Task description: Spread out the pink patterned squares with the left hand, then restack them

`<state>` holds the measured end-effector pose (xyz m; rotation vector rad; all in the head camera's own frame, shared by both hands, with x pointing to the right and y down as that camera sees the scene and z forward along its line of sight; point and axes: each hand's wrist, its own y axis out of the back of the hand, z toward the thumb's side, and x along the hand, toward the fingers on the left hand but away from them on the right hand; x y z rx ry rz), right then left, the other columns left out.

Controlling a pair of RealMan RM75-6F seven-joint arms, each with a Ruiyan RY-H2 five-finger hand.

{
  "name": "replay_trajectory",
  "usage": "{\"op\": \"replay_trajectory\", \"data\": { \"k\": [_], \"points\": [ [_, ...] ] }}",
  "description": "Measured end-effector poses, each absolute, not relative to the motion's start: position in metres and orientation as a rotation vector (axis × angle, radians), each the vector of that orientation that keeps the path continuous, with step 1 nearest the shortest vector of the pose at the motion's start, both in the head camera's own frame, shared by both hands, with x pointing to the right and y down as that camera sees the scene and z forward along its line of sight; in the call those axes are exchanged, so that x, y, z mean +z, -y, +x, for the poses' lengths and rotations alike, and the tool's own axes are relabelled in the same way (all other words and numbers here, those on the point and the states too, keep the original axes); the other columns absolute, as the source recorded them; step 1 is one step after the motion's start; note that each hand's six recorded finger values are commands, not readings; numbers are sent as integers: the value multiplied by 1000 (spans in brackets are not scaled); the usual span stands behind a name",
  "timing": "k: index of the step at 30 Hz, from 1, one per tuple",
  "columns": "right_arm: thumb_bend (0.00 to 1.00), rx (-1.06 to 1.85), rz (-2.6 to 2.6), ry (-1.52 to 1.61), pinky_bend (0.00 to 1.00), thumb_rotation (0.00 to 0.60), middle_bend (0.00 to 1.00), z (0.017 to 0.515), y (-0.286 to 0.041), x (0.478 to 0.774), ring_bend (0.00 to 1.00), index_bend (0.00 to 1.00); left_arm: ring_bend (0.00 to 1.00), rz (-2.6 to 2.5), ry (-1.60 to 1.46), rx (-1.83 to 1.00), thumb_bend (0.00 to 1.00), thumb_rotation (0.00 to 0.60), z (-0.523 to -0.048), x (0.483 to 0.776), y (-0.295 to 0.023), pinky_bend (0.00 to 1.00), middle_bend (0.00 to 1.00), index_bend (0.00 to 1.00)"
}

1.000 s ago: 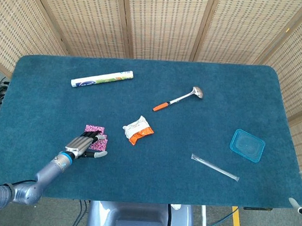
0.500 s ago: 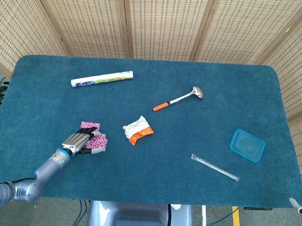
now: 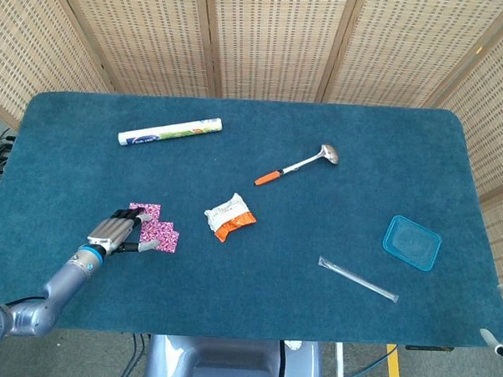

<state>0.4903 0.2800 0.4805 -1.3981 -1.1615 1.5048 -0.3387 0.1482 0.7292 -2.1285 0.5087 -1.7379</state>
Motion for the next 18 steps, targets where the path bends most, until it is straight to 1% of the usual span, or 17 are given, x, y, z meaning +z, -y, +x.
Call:
{"op": "replay_trajectory", "data": {
  "k": [10,15,18],
  "points": [
    [5,1500,-1393,1164,0,600,256,490,-280,479,0,296,0,-2135,-537,-1740,0,41,-346,723,-147,0,0,123],
    [9,1501,-1389,1168,0,600,256,491,-282,477,0,296,0,-2173,-543,-1711,0,39,-339,717,-151,0,0,123],
    [8,1499,-1383,1176,0,600,257,493,-283,475,0,296,0,-2219,-519,-1668,0,40,-328,710,-159,0,0,123]
  ]
}}
